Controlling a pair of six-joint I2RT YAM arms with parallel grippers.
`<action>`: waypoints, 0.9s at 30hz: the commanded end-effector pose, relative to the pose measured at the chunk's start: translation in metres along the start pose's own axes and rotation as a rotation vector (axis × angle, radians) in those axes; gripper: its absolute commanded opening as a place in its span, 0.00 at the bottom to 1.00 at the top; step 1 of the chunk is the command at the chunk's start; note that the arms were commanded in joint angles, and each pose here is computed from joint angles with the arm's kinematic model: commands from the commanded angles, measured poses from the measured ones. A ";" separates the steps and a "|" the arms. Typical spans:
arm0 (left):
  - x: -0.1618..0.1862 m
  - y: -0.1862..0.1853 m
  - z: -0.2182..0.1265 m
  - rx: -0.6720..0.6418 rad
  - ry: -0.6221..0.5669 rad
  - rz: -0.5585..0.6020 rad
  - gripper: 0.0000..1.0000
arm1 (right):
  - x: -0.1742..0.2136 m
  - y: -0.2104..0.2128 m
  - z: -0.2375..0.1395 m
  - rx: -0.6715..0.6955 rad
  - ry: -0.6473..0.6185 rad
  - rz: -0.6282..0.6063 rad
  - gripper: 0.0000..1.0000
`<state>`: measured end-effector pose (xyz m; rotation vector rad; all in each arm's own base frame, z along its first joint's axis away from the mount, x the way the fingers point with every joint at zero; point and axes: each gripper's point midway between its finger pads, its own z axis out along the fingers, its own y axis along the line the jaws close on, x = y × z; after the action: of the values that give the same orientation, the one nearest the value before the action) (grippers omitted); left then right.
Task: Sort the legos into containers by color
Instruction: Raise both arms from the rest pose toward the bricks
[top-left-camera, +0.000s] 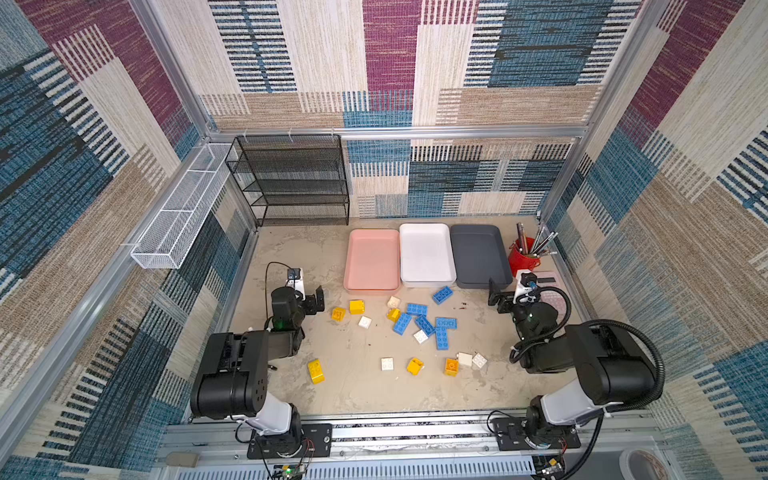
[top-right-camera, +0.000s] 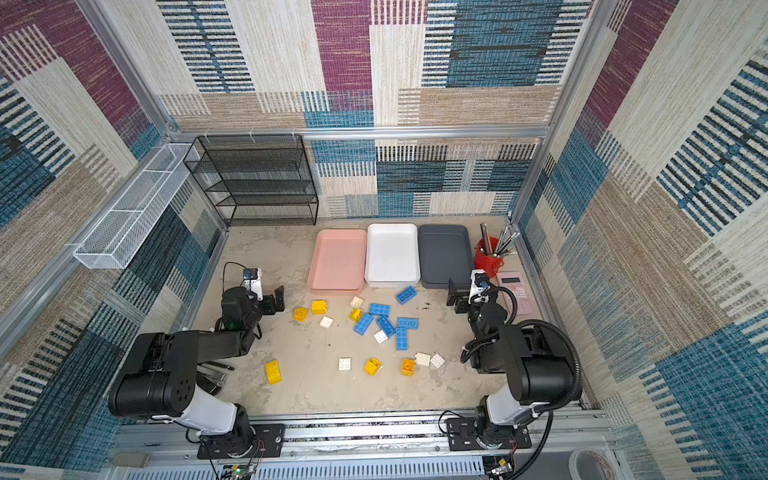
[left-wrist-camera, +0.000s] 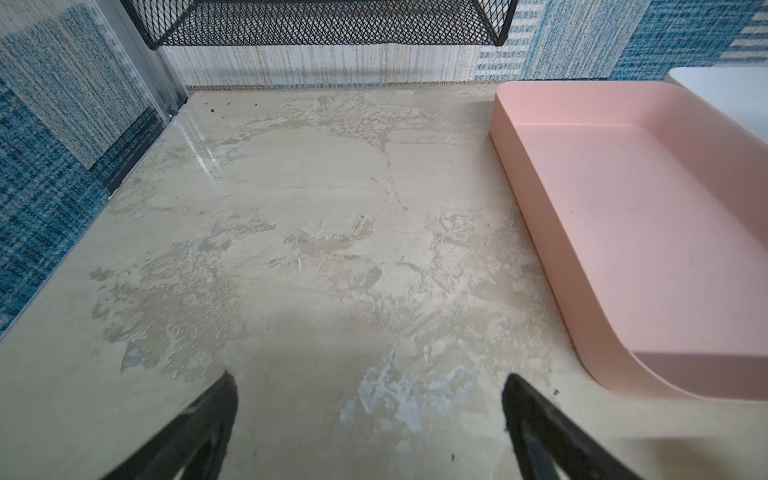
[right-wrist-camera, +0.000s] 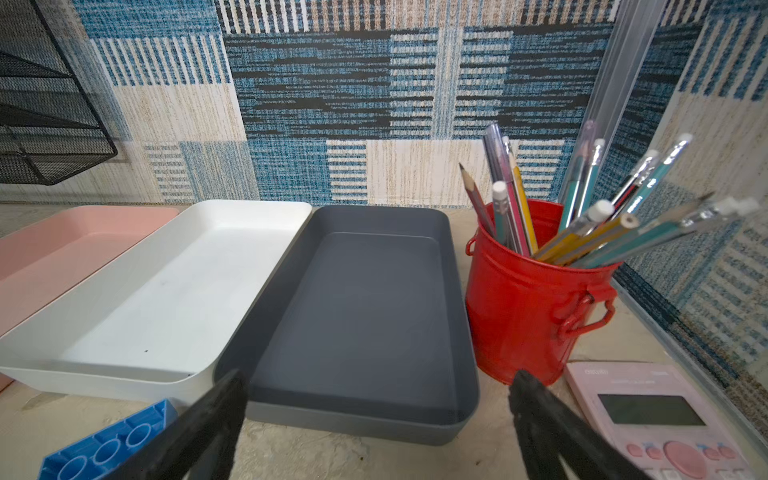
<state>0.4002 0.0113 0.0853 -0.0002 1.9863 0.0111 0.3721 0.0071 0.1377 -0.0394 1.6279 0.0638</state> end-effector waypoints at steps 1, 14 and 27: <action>-0.009 -0.001 0.001 0.005 -0.033 -0.016 0.99 | -0.013 0.001 -0.001 -0.005 -0.051 -0.014 0.99; -0.009 -0.001 0.001 0.004 -0.029 -0.016 0.99 | -0.014 -0.017 -0.005 0.101 -0.065 0.031 0.99; -0.009 -0.001 0.001 0.004 -0.026 -0.016 0.99 | -0.014 -0.017 -0.003 0.102 -0.062 0.030 0.99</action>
<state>0.4004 0.0112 0.0855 0.0002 1.9859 0.0109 0.3699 -0.0093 0.1414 0.0559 1.6066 0.0072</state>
